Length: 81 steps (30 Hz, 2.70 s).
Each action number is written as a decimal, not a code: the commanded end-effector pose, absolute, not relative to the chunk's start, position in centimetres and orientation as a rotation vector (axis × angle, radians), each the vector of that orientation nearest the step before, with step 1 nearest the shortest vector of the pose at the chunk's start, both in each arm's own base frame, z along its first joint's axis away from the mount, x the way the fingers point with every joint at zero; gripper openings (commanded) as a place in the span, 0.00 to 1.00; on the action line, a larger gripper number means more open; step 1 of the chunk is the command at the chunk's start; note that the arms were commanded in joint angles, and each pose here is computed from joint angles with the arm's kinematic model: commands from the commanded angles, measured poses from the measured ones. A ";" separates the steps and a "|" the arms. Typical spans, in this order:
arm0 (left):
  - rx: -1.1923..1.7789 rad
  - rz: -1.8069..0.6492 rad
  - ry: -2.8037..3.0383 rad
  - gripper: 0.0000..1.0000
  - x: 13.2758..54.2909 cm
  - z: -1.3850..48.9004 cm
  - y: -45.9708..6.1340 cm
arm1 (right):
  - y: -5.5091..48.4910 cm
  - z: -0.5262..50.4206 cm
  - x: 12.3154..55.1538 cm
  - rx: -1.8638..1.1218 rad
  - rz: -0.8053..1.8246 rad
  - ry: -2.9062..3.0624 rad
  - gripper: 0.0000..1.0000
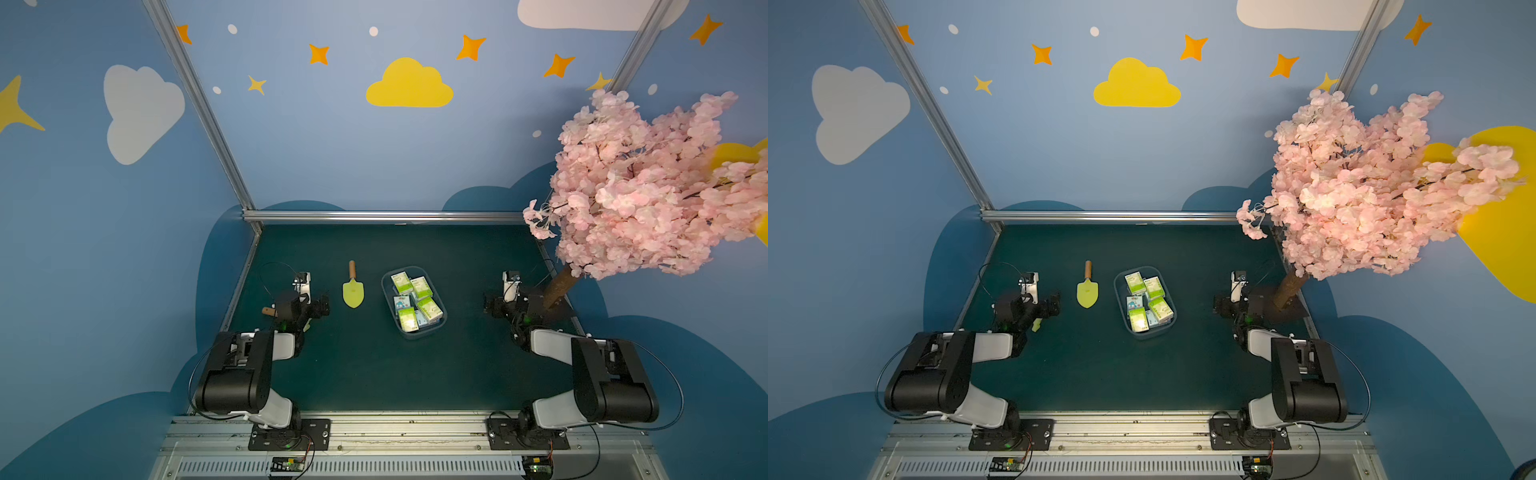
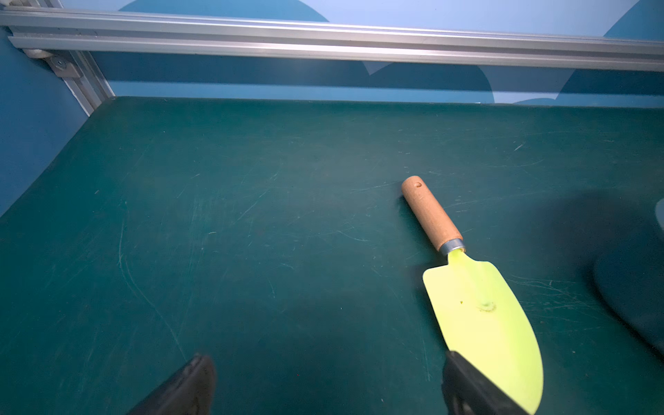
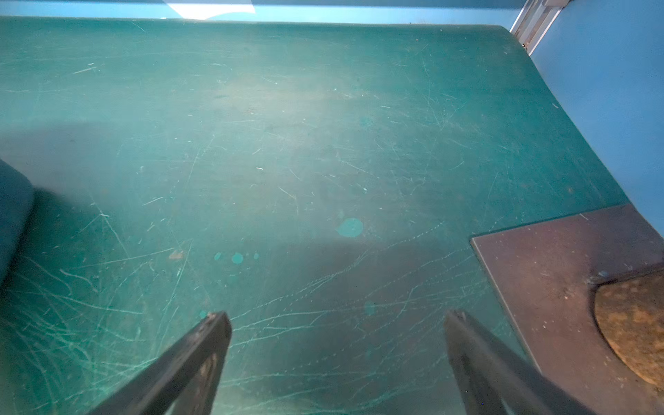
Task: Take the pocket tissues out of the storage box
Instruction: Move the storage box to the center of the board.
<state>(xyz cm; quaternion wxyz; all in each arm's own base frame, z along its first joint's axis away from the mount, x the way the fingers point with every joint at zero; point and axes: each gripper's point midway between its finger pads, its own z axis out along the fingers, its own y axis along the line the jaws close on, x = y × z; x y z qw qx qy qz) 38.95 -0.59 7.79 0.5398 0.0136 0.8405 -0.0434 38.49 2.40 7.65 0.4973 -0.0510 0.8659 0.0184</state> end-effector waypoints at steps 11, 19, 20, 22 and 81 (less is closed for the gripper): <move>0.035 -0.099 1.983 1.00 39.4 8.2 -0.6 | 2.4 8.5 39.3 -0.124 0.038 2.065 0.98; 0.020 -0.088 1.974 1.00 39.6 8.5 -0.3 | 2.4 8.7 39.3 -0.126 0.046 2.059 0.98; 0.005 -0.081 1.983 1.00 39.7 8.6 -0.1 | 2.6 9.0 39.4 -0.124 0.059 2.056 0.98; -0.021 -0.060 1.983 1.00 39.9 9.5 0.4 | 3.3 9.5 39.3 -0.166 0.089 2.070 0.98; -0.295 -1.266 2.747 0.53 34.2 10.1 -26.7 | 20.7 9.4 34.0 0.017 0.885 2.860 0.61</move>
